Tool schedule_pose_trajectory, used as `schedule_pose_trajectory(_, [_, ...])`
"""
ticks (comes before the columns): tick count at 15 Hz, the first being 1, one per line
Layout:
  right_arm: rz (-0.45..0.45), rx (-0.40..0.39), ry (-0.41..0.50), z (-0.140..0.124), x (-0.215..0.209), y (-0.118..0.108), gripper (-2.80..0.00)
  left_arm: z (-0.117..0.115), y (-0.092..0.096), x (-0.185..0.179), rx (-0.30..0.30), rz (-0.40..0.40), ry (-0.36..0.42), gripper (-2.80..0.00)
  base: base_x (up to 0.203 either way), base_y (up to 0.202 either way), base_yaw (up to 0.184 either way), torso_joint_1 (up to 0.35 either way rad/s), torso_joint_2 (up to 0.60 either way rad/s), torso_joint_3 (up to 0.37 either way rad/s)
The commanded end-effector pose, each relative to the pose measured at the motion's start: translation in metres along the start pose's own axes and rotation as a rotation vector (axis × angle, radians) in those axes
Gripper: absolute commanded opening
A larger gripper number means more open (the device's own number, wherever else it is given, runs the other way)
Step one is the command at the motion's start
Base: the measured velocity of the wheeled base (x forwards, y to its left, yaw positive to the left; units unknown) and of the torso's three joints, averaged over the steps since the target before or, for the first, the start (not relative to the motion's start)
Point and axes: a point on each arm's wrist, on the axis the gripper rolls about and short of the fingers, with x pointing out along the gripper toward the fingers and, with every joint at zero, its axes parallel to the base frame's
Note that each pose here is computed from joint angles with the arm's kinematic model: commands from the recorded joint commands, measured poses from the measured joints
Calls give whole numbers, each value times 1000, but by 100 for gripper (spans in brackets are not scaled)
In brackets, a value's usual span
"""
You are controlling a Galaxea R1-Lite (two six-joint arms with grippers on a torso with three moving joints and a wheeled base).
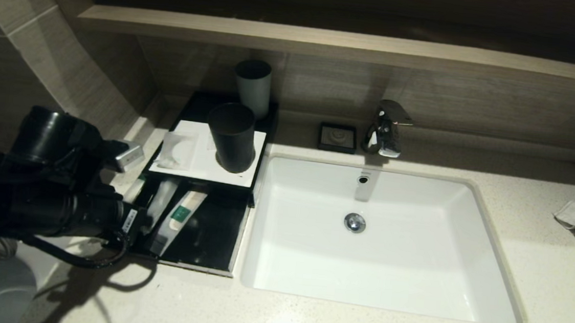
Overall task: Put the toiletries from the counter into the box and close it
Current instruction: Place the bathroom toiletry into the drawer
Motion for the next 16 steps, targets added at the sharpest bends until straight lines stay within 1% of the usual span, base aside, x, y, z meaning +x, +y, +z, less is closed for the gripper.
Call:
schedule_pose_trajectory(1, [0,0,0,0,0,0,-280,1,1,6,0,0,9,-280,0,0,0,0,0,0])
schedule_pose_trajectory(2, [0,0,0,0,0,0,-280,2,1,6,0,5,4,-70,0,0,0,0,0,0])
schedule_pose_trajectory(3, [0,0,0,0,0,0,-280,4,1,5,-1,9,-1,0,0,0,0,0,0,0])
schedule_pose_trajectory(7, [0,0,0,0,0,0,-280,9,2,5,-3,11,-18,0,0,0,0,0,0,0])
schedule_pose_trajectory(11, [0,0,0,0,0,0,-280,27,2,-9,-59,16,-101,0,0,0,0,0,0,0])
schedule_pose_trajectory(14, [0,0,0,0,0,0,-280,30,2,-23,-79,20,-148,0,0,0,0,0,0,0])
schedule_pose_trajectory(16, [0,0,0,0,0,0,-280,33,2,-32,-77,24,-179,0,0,0,0,0,0,0])
